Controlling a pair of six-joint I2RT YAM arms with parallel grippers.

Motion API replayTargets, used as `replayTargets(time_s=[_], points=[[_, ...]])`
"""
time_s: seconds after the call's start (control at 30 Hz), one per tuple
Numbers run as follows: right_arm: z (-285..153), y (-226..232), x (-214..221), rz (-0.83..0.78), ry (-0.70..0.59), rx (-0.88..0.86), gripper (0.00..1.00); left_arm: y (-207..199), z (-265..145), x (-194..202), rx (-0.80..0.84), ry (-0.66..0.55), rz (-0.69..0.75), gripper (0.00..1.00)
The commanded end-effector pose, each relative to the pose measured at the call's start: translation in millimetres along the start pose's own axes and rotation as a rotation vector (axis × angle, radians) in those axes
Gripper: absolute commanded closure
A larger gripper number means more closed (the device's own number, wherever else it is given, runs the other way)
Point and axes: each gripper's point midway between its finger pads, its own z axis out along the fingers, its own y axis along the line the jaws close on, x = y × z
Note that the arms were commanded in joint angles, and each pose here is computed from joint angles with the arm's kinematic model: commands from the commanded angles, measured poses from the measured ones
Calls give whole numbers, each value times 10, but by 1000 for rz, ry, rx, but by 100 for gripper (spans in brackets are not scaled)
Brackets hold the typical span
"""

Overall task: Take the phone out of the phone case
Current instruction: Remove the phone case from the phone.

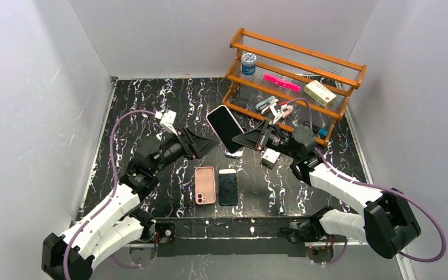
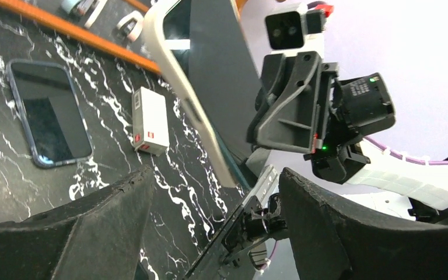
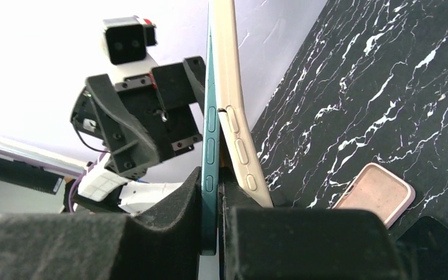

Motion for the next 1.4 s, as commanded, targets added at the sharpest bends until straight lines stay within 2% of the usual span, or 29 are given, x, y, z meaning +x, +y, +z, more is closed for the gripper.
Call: replayTargets(time_s=[0.0,0.2,0.8,1.23,1.37], points=[[-47,321,-268,-10,-134,-82,99,99,55,118,3,1,-89,26],[-61,326,-318,11,-171,-79,99,191,122,275,22,22,-168,30],[-23,382,-310,10,-154,-111,99,48,288,374,92,79,-169,30],[-17,375,-262,7,-139,-118,99,10,381,387,112,70,-187,31],[-23,377,-221,12,-124,-122,99,45,414,336,92,41,-195,35]])
